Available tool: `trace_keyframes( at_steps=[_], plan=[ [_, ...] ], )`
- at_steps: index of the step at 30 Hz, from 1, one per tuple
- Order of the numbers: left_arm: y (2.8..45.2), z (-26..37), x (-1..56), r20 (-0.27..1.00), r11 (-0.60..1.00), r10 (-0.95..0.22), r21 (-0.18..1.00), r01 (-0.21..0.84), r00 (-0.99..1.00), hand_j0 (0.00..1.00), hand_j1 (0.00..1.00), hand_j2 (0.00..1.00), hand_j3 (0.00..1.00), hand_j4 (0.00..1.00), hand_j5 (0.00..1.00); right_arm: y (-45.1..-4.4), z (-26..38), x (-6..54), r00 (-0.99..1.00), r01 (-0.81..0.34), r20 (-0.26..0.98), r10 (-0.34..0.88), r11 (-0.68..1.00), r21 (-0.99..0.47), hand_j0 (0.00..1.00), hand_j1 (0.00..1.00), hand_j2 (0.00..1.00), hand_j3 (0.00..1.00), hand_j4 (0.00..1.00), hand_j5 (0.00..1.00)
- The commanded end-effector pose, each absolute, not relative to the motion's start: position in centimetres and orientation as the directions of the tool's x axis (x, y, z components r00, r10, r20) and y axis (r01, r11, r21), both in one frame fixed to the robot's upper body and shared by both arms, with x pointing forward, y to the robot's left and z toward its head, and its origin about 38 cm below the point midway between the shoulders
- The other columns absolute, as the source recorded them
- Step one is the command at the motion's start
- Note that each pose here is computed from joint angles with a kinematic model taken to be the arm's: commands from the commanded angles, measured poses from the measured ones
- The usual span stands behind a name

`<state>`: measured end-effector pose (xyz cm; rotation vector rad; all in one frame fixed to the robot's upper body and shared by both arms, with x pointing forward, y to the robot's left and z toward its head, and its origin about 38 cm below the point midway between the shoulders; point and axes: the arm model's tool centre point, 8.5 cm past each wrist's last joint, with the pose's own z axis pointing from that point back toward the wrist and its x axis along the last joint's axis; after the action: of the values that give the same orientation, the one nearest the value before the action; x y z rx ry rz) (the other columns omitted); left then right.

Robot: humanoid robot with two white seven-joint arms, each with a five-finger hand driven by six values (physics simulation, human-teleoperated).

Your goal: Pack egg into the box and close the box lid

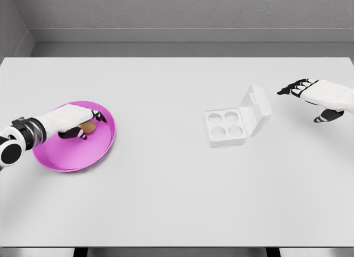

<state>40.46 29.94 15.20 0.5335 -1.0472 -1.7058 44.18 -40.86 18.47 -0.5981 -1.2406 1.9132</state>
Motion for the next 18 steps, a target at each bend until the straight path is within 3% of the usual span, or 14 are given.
trace_keyframes(
  at_steps=[1, 4, 10, 18],
  plan=[
    [29.8, 15.1, 40.5, 0.137, -0.097, -0.914, 0.841, 0.533, -0.382, 0.76, 0.76, 0.76, 0.76, 0.76, 0.76, -40.9, 18.6, 44.2, -0.595, -0.344, 0.023, 0.803, -0.228, -0.911, 1.0, 1.0, 1.0, 1.0, 1.0, 1.0],
    [29.7, 15.1, 40.5, 0.138, -0.097, -0.913, 0.841, 0.533, -0.384, 0.73, 0.73, 0.73, 0.73, 0.73, 0.73, -40.9, 18.6, 44.2, -0.596, -0.343, 0.023, 0.802, -0.229, -0.911, 1.0, 1.0, 1.0, 1.0, 1.0, 1.0],
    [30.0, 15.4, 40.5, 0.135, -0.092, -0.916, 0.846, 0.526, -0.378, 0.55, 0.55, 0.55, 0.55, 0.55, 0.55, -40.9, 18.6, 44.2, -0.595, -0.344, 0.023, 0.803, -0.228, -0.911, 1.0, 1.0, 1.0, 1.0, 1.0, 1.0],
    [30.4, 16.3, 40.7, 0.129, -0.085, -0.919, 0.857, 0.508, -0.373, 0.44, 0.44, 0.44, 0.44, 0.44, 0.44, -41.0, 18.5, 44.2, -0.595, -0.346, 0.024, 0.804, -0.229, -0.91, 1.0, 1.0, 1.0, 1.0, 1.0, 1.0]
  ],
)
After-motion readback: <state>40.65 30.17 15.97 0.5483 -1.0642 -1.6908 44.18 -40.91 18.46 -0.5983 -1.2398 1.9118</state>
